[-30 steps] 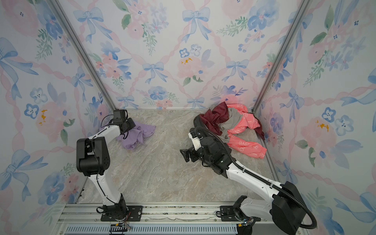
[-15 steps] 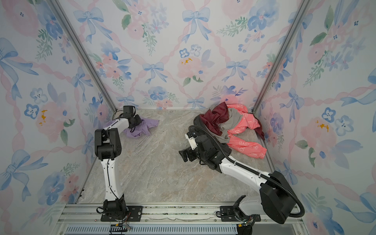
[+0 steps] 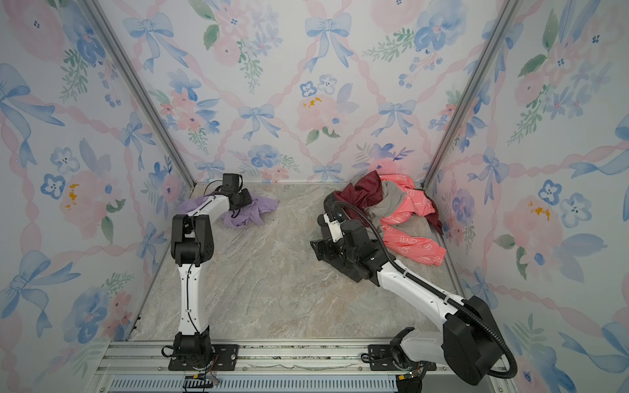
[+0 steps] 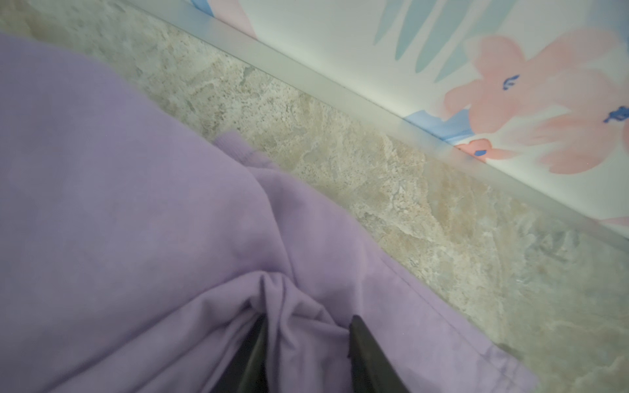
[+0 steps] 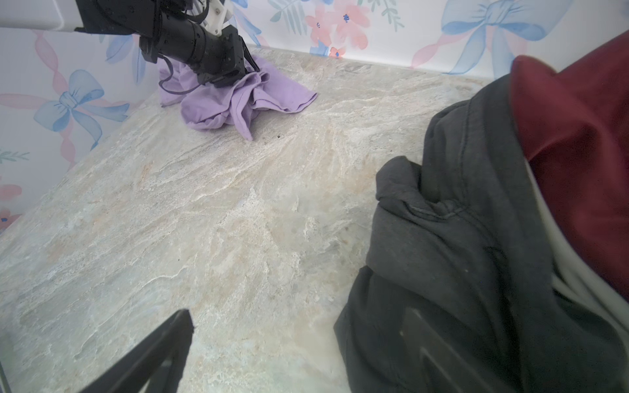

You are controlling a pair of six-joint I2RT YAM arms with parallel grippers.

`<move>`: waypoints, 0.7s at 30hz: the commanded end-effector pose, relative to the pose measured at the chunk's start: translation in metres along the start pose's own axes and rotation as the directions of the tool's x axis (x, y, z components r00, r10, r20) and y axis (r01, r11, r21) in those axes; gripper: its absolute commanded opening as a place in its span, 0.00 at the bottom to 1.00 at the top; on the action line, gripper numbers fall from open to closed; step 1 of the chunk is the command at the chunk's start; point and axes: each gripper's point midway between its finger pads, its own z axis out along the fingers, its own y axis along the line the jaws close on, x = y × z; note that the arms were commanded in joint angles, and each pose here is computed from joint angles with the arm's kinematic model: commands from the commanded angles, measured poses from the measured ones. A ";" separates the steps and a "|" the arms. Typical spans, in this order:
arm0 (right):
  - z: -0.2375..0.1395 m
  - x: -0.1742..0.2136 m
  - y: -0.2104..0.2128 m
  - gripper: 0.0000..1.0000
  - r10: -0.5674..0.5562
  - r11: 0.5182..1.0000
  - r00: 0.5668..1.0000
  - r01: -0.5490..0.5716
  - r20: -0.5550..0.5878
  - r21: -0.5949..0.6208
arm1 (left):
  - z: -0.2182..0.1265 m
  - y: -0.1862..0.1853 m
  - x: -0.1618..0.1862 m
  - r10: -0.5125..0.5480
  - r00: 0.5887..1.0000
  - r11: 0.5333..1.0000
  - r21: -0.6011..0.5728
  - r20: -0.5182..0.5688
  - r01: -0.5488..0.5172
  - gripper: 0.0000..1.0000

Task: Pick out a specific cloth from the pile
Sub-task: 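Raise the left gripper off the lavender cloth and draw it back toward the robot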

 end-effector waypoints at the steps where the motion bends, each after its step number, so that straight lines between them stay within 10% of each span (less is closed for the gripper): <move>1: -0.014 -0.019 -0.015 0.98 0.034 0.998 0.998 -0.036 0.053 0.046 | -0.047 -0.018 -0.026 0.042 0.998 0.999 0.007 0.050 -0.042 0.64; 5: -0.027 -0.033 -0.024 0.97 0.042 0.994 0.995 -0.050 0.086 0.095 | -0.094 -0.037 -0.052 0.076 0.988 0.996 0.028 0.133 -0.080 0.98; 21: -0.086 -0.066 -0.044 0.97 0.047 0.966 0.980 -0.093 0.191 0.243 | -0.280 -0.055 -0.035 0.157 0.880 0.963 0.127 0.449 -0.237 0.98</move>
